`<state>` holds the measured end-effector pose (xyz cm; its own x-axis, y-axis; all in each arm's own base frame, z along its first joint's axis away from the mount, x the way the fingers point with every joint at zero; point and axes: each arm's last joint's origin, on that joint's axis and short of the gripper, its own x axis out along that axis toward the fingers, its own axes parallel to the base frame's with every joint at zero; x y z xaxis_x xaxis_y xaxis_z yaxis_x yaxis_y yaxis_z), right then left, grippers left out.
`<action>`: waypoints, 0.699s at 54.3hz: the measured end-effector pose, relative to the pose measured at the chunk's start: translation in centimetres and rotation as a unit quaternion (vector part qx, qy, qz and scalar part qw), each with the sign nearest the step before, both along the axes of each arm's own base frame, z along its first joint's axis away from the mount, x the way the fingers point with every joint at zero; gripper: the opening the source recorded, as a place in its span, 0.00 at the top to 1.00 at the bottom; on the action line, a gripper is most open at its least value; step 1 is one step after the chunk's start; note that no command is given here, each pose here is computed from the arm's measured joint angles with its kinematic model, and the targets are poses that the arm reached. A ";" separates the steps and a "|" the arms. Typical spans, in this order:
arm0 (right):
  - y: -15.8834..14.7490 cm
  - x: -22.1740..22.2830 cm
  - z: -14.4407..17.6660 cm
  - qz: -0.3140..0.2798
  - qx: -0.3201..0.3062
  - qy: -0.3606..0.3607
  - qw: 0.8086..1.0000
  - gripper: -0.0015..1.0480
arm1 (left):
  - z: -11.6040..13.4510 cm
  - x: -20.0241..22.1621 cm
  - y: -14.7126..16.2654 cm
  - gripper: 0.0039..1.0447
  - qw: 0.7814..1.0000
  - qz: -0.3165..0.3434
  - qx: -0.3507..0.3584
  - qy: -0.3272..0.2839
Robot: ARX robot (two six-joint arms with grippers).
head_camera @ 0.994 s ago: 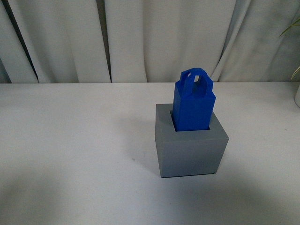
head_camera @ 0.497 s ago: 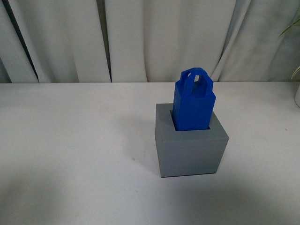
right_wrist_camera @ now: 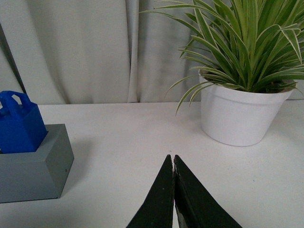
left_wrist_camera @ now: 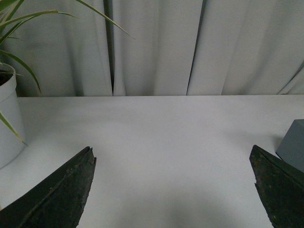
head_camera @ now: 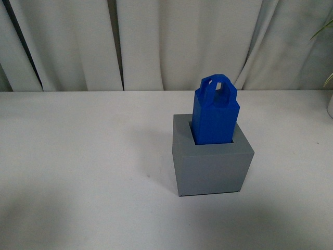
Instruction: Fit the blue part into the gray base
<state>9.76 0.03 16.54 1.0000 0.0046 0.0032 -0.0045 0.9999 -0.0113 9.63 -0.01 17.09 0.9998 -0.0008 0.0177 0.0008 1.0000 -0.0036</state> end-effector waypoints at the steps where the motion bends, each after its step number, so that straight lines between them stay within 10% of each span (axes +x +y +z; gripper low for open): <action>1: 0.0 0.0 0.0 0.000 0.000 0.000 1.000 0.90 | 0.0 0.0 0.0 0.06 1.000 0.000 0.000 0.000; 23: 0.0 0.0 0.0 0.000 0.000 0.000 1.000 0.06 | 0.0 0.0 0.0 0.06 1.000 0.000 0.000 0.000; 38: 0.0 0.0 0.0 0.000 0.000 0.000 1.000 0.07 | 0.0 0.0 0.0 0.06 1.000 0.000 0.000 0.000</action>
<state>9.76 0.03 16.54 1.0000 0.0046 0.0040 -0.0045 0.9999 -0.0105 9.63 0.00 17.09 0.9998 -0.0004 0.0177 0.0004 1.0000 -0.0036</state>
